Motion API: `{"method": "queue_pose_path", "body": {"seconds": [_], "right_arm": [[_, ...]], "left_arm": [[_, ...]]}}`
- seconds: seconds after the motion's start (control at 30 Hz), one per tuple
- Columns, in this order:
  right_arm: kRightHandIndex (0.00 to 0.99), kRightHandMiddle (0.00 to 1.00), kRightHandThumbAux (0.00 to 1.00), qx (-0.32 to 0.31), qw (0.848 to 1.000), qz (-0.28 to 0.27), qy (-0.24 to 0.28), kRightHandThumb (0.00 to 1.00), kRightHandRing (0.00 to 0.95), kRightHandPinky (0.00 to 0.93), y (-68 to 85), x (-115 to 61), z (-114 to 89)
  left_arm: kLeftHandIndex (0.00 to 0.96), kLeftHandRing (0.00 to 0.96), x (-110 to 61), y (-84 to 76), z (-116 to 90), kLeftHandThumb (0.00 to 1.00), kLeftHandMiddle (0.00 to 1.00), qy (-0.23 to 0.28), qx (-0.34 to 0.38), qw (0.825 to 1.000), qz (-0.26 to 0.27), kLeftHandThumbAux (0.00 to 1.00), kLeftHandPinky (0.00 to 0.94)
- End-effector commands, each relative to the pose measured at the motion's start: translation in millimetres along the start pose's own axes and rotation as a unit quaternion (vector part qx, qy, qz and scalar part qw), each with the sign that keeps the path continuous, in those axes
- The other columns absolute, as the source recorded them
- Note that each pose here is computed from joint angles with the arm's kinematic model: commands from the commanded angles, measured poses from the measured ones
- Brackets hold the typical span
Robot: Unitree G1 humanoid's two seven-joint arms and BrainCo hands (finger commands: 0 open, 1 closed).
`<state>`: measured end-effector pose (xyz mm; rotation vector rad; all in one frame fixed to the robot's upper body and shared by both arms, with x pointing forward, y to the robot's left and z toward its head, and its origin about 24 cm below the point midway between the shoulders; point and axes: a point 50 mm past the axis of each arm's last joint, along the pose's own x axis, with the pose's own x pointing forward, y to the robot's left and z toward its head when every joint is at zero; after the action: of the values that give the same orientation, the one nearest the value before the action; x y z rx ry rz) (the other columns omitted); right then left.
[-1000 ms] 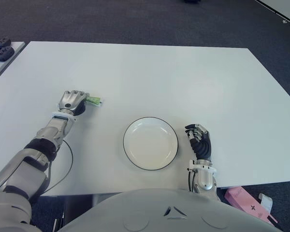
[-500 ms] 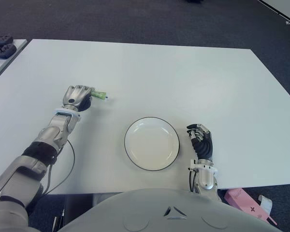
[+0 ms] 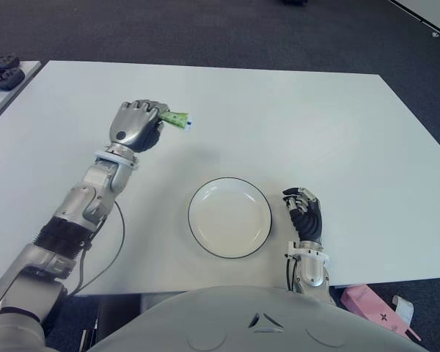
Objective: Put the toothpaste on the table into the plate.
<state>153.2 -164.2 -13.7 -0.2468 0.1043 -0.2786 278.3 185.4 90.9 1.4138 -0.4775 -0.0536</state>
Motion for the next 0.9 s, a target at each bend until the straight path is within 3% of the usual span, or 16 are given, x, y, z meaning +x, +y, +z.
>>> {"method": "queue_pose_path", "body": {"seconds": [0.03,0.2,0.4,0.6,0.9], "right_arm": [[0.421,0.444,0.736,0.001,1.000,0.004,0.021,0.692,0.452,0.445,1.7,-1.5,-6.3],[0.421,0.443,0.736,0.003,1.000,0.002,0.019,0.693,0.450,0.444,2.7,-1.4,-5.9],[0.422,0.450,0.735,0.006,1.000,-0.003,0.016,0.695,0.453,0.439,3.6,-1.6,-5.0],[0.421,0.451,0.735,0.006,1.000,-0.004,0.015,0.695,0.443,0.407,3.7,-2.4,-3.9],[0.421,0.453,0.735,0.003,1.000,-0.007,0.013,0.694,0.445,0.415,3.3,-4.2,-3.4]], "left_arm": [[0.436,0.908,-3.7,-3.0,26.0,0.739,0.886,-0.041,-0.049,0.998,0.000,0.698,0.902],[0.441,0.888,-8.3,-6.8,55.9,0.733,0.892,-0.090,-0.114,0.989,-0.010,0.701,0.876],[0.442,0.873,-7.7,-6.6,70.9,0.731,0.879,-0.158,-0.129,0.979,-0.011,0.700,0.868],[0.442,0.869,-17.6,-1.7,94.5,0.728,0.874,-0.246,-0.143,0.958,-0.023,0.700,0.876],[0.442,0.894,-26.3,-7.0,109.4,0.721,0.879,-0.344,-0.092,0.934,-0.036,0.702,0.907]]}}
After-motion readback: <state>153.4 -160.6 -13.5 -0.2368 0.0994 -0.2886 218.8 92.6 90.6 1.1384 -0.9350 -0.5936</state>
